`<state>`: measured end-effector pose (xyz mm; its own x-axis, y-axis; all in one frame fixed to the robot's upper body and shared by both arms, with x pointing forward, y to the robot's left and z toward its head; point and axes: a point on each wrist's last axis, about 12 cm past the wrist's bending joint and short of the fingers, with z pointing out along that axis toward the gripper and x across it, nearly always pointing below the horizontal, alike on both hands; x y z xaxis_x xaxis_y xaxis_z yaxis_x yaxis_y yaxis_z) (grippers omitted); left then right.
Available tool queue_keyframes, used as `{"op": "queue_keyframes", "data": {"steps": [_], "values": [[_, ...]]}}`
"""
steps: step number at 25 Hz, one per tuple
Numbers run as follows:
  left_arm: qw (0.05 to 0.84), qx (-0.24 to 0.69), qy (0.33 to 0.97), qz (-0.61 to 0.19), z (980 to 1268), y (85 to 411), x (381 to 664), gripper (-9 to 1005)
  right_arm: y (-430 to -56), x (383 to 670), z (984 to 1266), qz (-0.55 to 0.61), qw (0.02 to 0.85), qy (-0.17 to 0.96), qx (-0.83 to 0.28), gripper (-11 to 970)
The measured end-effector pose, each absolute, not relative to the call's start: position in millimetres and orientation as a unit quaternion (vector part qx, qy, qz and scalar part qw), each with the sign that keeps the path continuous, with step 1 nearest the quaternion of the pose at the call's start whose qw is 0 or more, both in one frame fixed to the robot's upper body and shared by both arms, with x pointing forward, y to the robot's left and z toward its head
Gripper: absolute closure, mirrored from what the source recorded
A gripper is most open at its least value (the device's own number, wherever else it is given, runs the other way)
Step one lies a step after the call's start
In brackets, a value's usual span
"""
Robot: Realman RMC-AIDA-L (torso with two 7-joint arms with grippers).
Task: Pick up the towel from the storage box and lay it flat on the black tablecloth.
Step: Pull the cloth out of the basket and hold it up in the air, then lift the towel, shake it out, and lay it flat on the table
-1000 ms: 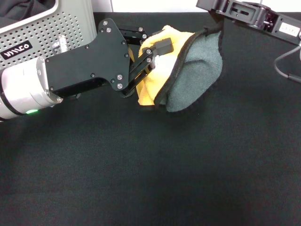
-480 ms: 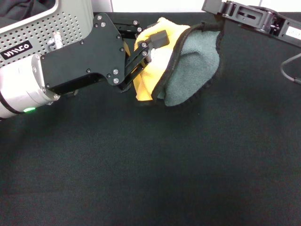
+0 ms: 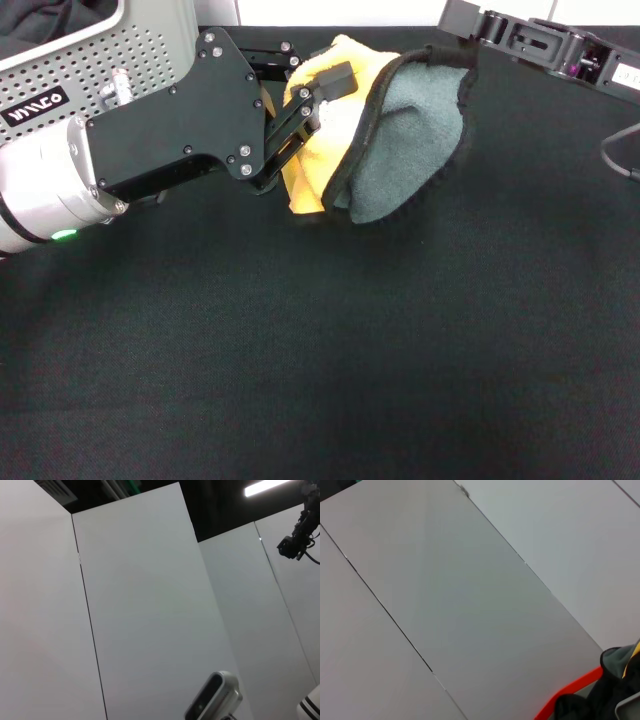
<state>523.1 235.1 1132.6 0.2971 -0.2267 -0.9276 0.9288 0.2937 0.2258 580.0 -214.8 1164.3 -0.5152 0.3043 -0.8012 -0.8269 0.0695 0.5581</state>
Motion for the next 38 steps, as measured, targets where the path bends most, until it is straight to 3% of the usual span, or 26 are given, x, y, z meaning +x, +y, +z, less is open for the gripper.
{"op": "queue_keyframes", "data": {"steps": [2,4,10,16,27,38], "values": [[0.690,0.417,0.417,-0.419,1131,235,523,934,-215,580,1164,0.643,0.442,0.584,-0.225,740],[0.692,0.414,0.418,-0.419,1130,234,523,934,-216,580,1165,0.642,0.445,0.582,-0.225,839],[0.702,0.401,0.417,-0.415,1128,235,521,933,-216,582,1169,0.639,0.455,0.576,-0.231,952],[0.722,0.331,0.435,-0.424,1115,239,518,933,-219,587,1190,0.629,0.483,0.554,-0.253,952],[0.685,0.284,0.478,-0.471,1097,235,508,933,-229,608,1243,0.603,0.542,0.512,-0.285,952],[0.638,0.275,0.502,-0.515,1085,226,498,793,-235,618,1288,0.566,0.592,0.490,-0.299,952]]}}
